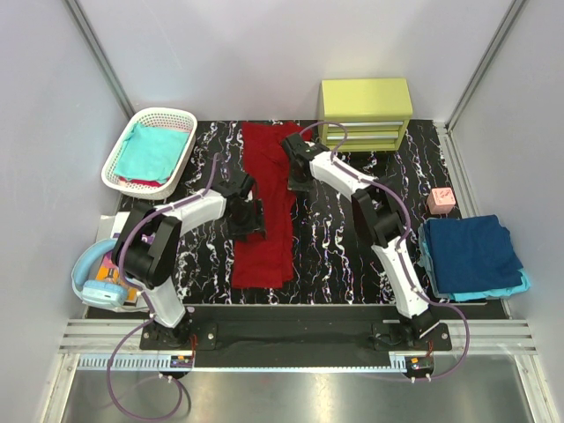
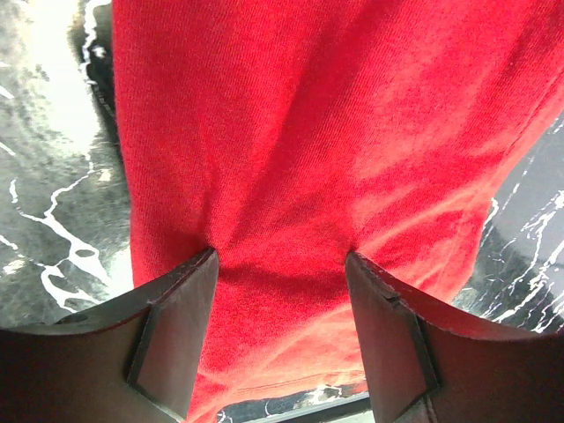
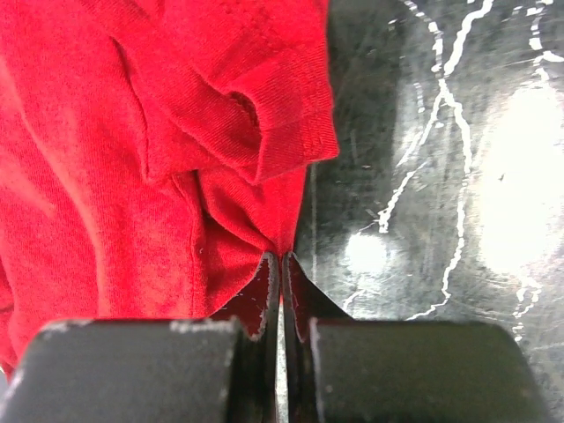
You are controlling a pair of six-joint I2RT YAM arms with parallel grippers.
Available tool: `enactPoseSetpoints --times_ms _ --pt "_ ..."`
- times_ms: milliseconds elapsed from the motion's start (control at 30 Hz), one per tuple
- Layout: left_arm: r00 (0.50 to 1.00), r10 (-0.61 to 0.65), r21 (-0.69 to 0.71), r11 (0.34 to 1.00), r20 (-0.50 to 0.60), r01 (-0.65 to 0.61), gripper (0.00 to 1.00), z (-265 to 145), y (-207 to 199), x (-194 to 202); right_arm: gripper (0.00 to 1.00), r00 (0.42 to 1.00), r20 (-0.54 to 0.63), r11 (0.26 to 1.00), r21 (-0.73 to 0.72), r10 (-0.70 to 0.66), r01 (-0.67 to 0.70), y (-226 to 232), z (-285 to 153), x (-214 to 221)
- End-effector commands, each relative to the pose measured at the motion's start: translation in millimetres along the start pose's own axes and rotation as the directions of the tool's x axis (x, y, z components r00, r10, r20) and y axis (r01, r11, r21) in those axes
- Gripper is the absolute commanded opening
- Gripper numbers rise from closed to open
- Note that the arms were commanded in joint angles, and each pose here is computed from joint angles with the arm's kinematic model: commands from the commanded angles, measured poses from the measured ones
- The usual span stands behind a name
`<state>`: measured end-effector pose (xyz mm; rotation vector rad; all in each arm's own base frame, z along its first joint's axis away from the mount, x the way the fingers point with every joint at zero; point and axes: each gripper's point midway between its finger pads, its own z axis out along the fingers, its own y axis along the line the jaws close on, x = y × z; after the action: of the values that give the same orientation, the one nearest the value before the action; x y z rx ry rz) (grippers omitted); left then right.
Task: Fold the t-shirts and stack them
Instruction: Grab the bottom of the folded rectangular tshirt with both arms
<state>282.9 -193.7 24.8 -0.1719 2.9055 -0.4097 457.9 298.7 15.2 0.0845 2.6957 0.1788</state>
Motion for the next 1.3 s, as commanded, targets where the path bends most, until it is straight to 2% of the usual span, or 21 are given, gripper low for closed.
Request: enactPoseSetpoints --times_ms 0,300,333,367,433,467,500,600,633,700,867,967,1167,1267 --pt "0.998 0.017 -0.011 1.000 -0.061 -0.018 0.66 3 5 19 0.00 0.996 -0.085 0.971 0.238 0.011 0.010 -75 26 24" --pt "0.997 0.022 -0.011 1.000 -0.069 -0.023 0.66 4 3 23 0.00 0.995 -0.095 0.975 0.224 0.028 -0.006 -82 29 17" --pt "0.997 0.026 -0.009 1.000 -0.067 -0.026 0.66 3 2 23 0.03 0.995 -0.094 0.977 0.211 0.030 -0.009 -79 27 16" --pt "0.998 0.029 -0.002 1.000 -0.059 -0.029 0.66 1 -1 21 0.17 0.998 -0.057 0.984 0.180 0.026 -0.016 -73 19 5" --pt "0.999 0.047 0.027 0.999 -0.021 -0.046 0.68 -9 -10 15 0.36 1.000 -0.015 0.987 0.158 0.014 -0.012 -68 7 1" --pt "0.998 0.068 0.053 0.996 0.007 -0.068 0.70 -14 -18 10 0.46 0.996 0.089 0.996 0.090 0.020 -0.028 -52 -20 -24" --pt "0.995 0.095 0.062 0.993 0.039 -0.097 0.73 -20 -25 7 0.63 0.994 0.105 0.997 0.075 0.020 -0.028 -50 -27 -24" --pt "0.981 0.124 0.102 0.985 0.148 -0.140 0.85 -46 -42 -7 0.84 0.982 0.183 0.999 0.015 0.040 -0.043 -38 -73 -44" --pt "0.976 0.126 0.112 0.983 0.176 -0.147 0.91 -52 -46 -12 0.85 0.982 0.185 0.999 -0.002 0.044 -0.044 -35 -82 -45" --pt "0.967 0.126 0.127 0.979 0.221 -0.157 0.99 -63 -51 -16 0.85 0.980 0.190 0.998 -0.028 0.052 -0.048 -34 -102 -41" --pt "0.978 0.115 0.130 0.982 0.174 -0.139 0.96 -49 -45 -4 0.81 0.984 0.177 0.999 -0.035 -0.015 0.022 -21 -132 5" --pt "0.984 0.100 0.122 0.985 0.147 -0.118 0.95 -39 -37 9 0.80 0.994 0.095 0.998 -0.021 -0.053 0.055 -23 -130 61" --pt "0.981 0.104 0.101 0.987 0.161 -0.121 0.91 -37 -26 20 0.75 0.994 0.018 0.994 -0.042 -0.103 0.104 -9 -143 143" --pt "0.977 0.106 0.103 0.987 0.185 -0.126 0.90 -43 -25 21 0.70 0.995 -0.011 0.995 -0.035 -0.094 0.094 -12 -144 168"
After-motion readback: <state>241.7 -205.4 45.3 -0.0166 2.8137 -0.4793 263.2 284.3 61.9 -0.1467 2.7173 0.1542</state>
